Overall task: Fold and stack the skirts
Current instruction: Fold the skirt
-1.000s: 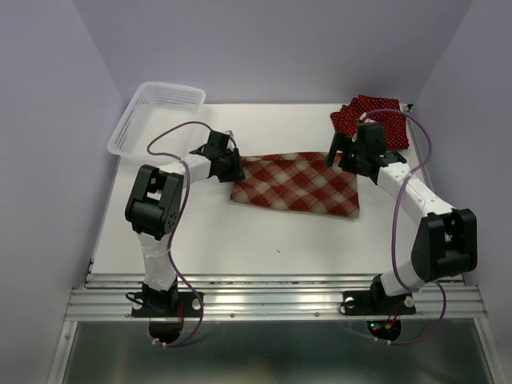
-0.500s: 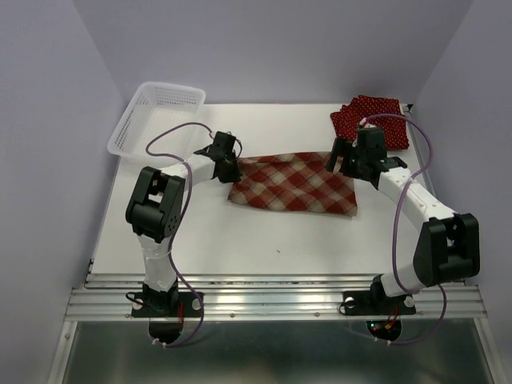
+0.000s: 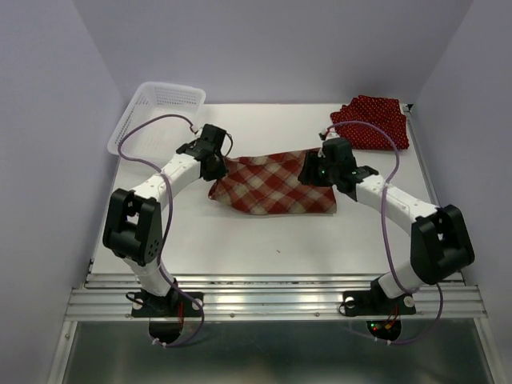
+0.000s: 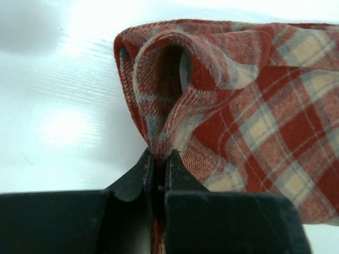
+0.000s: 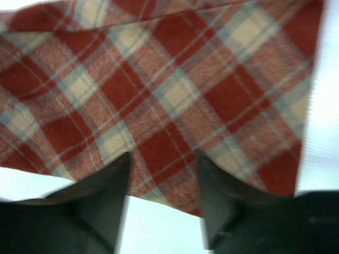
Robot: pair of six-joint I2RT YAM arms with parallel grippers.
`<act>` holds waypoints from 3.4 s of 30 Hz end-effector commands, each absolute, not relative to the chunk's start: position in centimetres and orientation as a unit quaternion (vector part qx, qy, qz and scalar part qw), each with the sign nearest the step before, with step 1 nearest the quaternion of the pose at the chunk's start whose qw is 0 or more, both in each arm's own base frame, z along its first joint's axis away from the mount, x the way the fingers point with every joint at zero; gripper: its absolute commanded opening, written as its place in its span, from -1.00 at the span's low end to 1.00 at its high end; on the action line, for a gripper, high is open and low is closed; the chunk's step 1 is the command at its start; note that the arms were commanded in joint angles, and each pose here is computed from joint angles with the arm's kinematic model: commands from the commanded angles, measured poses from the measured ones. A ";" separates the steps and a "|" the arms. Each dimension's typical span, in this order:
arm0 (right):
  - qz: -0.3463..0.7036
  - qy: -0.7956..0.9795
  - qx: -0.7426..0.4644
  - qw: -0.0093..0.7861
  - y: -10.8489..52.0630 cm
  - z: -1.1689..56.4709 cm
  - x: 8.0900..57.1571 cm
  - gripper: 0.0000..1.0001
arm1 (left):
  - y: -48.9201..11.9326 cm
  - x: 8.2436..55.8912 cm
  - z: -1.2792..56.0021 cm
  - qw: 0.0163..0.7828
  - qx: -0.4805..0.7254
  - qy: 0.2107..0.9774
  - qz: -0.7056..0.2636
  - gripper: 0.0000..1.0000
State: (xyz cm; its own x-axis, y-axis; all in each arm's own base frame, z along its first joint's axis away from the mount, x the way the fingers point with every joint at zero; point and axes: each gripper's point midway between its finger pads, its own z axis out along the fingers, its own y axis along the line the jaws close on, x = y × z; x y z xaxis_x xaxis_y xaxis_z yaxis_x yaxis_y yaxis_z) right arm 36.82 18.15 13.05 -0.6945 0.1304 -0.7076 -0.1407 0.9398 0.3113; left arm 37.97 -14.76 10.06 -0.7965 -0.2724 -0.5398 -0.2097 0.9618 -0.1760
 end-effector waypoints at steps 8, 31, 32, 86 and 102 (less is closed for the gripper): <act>0.306 0.886 -0.027 0.347 29.4 11.1 39.0 -0.69 | -16.6 38.0 18.9 0.360 -0.113 0.915 -0.142 -1.00; 0.331 0.897 -0.046 0.289 38.7 3.9 38.3 -0.81 | -23.9 38.2 23.1 0.357 -0.072 0.900 -0.241 -1.00; 0.330 0.897 -0.045 0.290 38.6 4.0 38.3 -0.81 | -24.1 38.2 23.0 0.354 -0.072 0.901 -0.239 -1.00; 0.095 0.961 0.046 0.255 17.8 0.6 37.1 -0.84 | -33.7 38.3 22.6 0.336 -0.006 0.904 -0.264 -1.00; 0.130 0.956 0.056 0.256 18.7 1.1 36.4 -0.84 | -38.6 40.7 18.1 0.347 -0.058 0.908 -0.228 -1.00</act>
